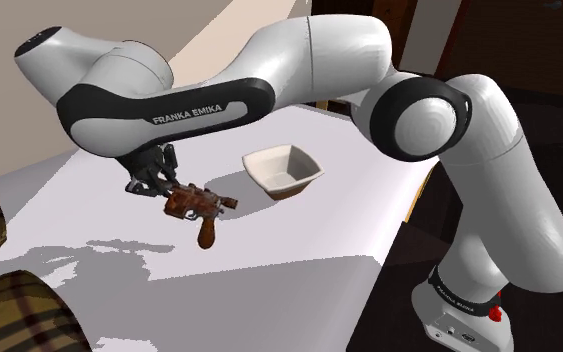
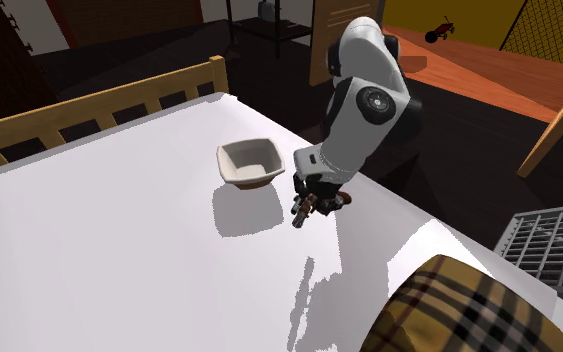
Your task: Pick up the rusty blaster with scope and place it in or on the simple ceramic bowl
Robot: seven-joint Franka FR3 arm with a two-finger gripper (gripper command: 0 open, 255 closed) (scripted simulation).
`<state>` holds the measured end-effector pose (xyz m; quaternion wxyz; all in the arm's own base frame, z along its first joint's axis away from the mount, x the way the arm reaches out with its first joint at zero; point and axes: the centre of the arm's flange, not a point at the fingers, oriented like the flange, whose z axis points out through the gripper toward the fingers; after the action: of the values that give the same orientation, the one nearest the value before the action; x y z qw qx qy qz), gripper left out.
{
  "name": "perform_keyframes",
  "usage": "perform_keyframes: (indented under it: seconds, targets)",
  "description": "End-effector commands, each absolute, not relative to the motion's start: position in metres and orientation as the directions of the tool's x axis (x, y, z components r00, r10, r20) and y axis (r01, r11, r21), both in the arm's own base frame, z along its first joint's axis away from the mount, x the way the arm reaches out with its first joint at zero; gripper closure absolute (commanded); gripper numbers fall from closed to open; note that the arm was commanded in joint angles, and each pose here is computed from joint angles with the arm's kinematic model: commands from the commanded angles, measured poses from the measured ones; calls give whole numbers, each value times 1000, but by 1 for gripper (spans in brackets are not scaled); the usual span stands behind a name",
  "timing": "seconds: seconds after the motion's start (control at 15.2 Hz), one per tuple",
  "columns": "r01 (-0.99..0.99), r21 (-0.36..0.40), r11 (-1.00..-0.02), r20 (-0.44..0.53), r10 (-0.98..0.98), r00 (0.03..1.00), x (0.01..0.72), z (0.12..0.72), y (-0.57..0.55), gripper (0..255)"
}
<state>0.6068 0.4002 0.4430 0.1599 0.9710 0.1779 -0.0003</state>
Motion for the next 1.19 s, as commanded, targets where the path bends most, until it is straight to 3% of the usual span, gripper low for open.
perform_keyframes:
  seconds: [0.0,1.12]
  targets:
    - [345,310,-886,-57,345,937,607,452,400,255]
    - [345,310,-886,-57,345,937,611,466,176,255]
